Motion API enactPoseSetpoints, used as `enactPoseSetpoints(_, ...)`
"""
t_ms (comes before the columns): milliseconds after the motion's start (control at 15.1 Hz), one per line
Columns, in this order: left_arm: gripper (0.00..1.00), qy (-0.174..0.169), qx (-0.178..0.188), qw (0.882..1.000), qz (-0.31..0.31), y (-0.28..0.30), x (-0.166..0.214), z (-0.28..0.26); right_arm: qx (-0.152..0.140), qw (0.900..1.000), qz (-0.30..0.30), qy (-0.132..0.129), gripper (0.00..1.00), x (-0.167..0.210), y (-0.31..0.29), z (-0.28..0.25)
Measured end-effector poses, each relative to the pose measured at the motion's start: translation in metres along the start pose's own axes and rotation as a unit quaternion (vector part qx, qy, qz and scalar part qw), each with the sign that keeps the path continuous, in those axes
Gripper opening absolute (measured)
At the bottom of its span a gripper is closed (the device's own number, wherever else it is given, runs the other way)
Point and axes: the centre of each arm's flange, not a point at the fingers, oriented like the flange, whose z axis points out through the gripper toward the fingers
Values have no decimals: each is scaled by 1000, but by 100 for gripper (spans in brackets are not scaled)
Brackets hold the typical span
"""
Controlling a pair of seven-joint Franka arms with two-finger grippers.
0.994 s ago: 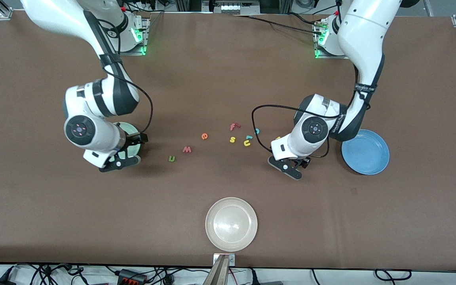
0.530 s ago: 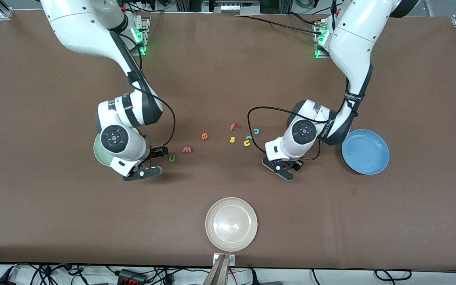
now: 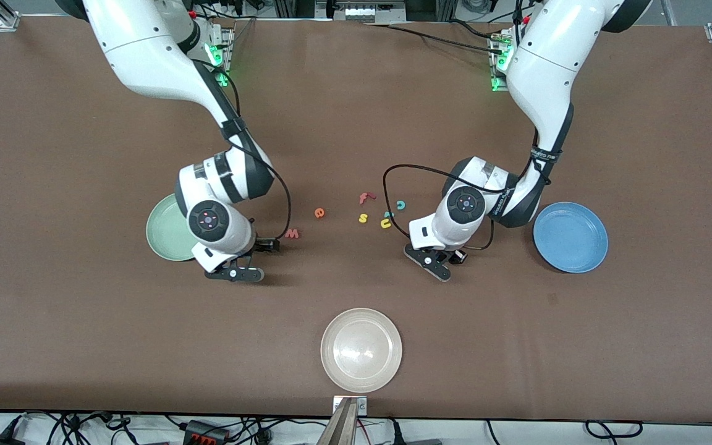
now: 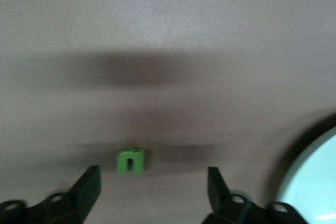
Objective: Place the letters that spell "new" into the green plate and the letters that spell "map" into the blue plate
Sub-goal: 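Grasp green n with the right gripper while the left gripper grasps blue m, then release green n on the green plate while the left gripper releases blue m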
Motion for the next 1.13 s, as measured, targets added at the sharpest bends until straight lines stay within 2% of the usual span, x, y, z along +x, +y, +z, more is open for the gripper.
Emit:
enactPoseSetpoints(66, 26, 1, 0, 1000, 0, -1, 1, -1, -2, 1000, 12, -2, 85, -3, -6, 6)
enactPoseSetpoints(199, 26, -1, 4, 1000, -5, -9, 2, -6, -5, 1000, 23, -4, 83, -4, -12, 14)
enactPoseSetpoints(265, 26, -8, 6, 1000, -8, -17, 1, -15, -6, 1000, 26, -5, 78, -4, -11, 16)
enactPoseSetpoints(464, 26, -57, 6, 998, -20, -65, -13, -62, -5, 1000, 28, -3, 74, -2, -9, 17)
enactPoseSetpoints(729, 26, -124, -17, 991, -50, -164, -70, -110, 0, 1000, 28, 6, 68, 1, -11, 28)
enactPoseSetpoints(994, 26, -154, -45, 983, -90, -239, -135, -84, 3, 1000, 27, 9, 62, 1, -15, 32)
enactPoseSetpoints(1061, 26, -155, -49, 982, -98, -247, -148, -73, 4, 1000, 26, 10, 57, 1, -15, 31)
enactPoseSetpoints(1127, 26, -154, -51, 981, -104, -251, -159, -60, 5, 1000, 26, 12, 48, 2, -16, 29)
